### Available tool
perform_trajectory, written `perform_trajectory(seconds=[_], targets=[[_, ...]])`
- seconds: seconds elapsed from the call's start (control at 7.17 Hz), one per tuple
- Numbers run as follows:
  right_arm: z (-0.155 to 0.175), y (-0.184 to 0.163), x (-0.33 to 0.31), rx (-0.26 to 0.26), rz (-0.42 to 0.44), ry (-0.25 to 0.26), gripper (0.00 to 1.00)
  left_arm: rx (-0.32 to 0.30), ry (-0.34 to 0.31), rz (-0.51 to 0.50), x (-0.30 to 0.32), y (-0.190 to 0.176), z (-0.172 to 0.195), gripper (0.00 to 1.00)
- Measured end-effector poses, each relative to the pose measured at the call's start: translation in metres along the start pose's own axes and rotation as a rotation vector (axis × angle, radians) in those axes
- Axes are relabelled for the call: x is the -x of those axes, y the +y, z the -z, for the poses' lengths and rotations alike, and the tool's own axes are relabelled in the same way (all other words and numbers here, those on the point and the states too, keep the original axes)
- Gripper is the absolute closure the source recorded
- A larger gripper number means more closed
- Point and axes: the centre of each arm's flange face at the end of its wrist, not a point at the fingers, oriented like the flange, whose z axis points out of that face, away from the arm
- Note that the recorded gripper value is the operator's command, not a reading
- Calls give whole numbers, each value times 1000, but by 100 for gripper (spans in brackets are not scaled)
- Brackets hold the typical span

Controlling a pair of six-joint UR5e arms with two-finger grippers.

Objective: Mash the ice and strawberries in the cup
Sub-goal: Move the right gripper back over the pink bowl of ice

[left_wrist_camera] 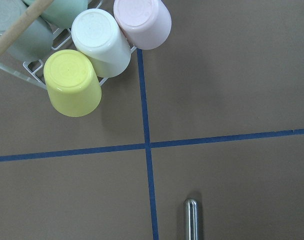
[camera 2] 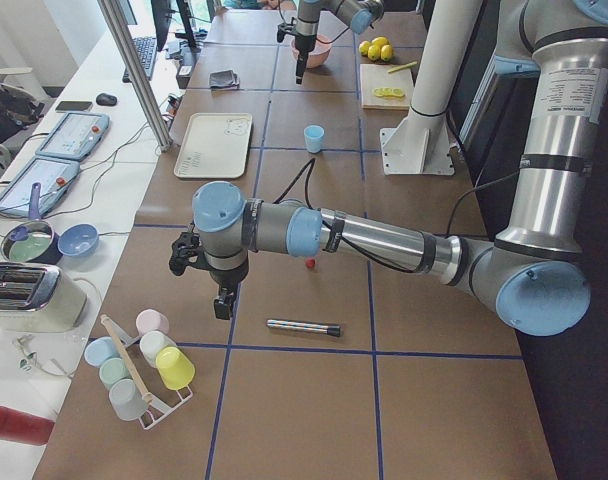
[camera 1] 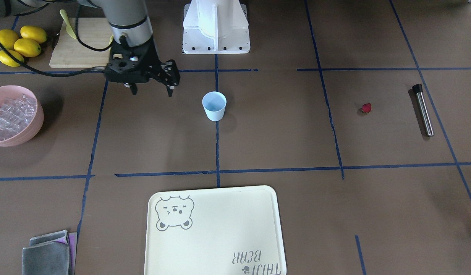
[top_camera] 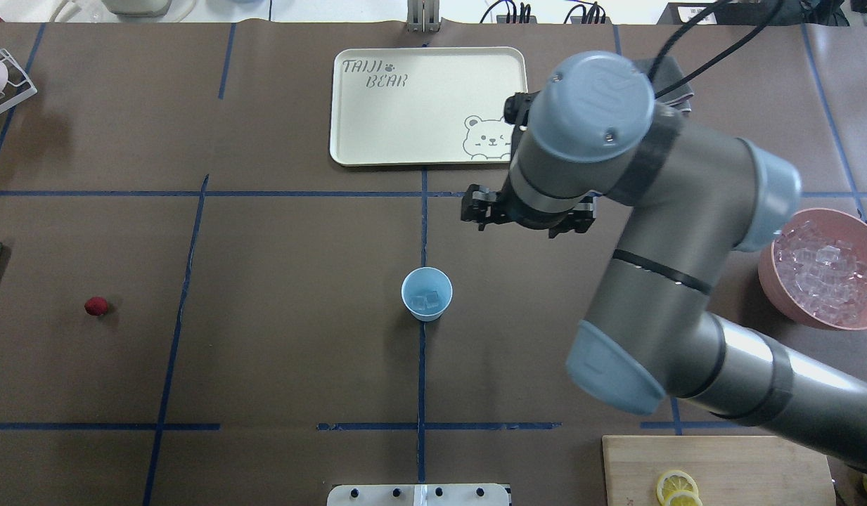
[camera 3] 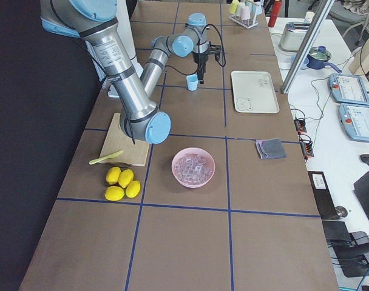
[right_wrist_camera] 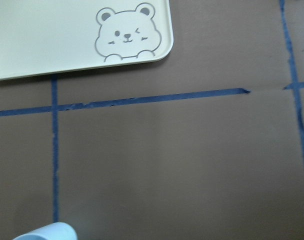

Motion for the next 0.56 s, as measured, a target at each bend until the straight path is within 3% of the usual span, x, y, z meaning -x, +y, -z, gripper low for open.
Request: perform_trajectory(seconds=[0.28, 0.56], targets=[[20, -14, -80, 1, -14, 6, 1, -2, 2, -2, -1, 0, 1, 0], [25, -34, -179, 16, -22, -23, 1, -4, 2, -4, -2, 0, 2, 0]])
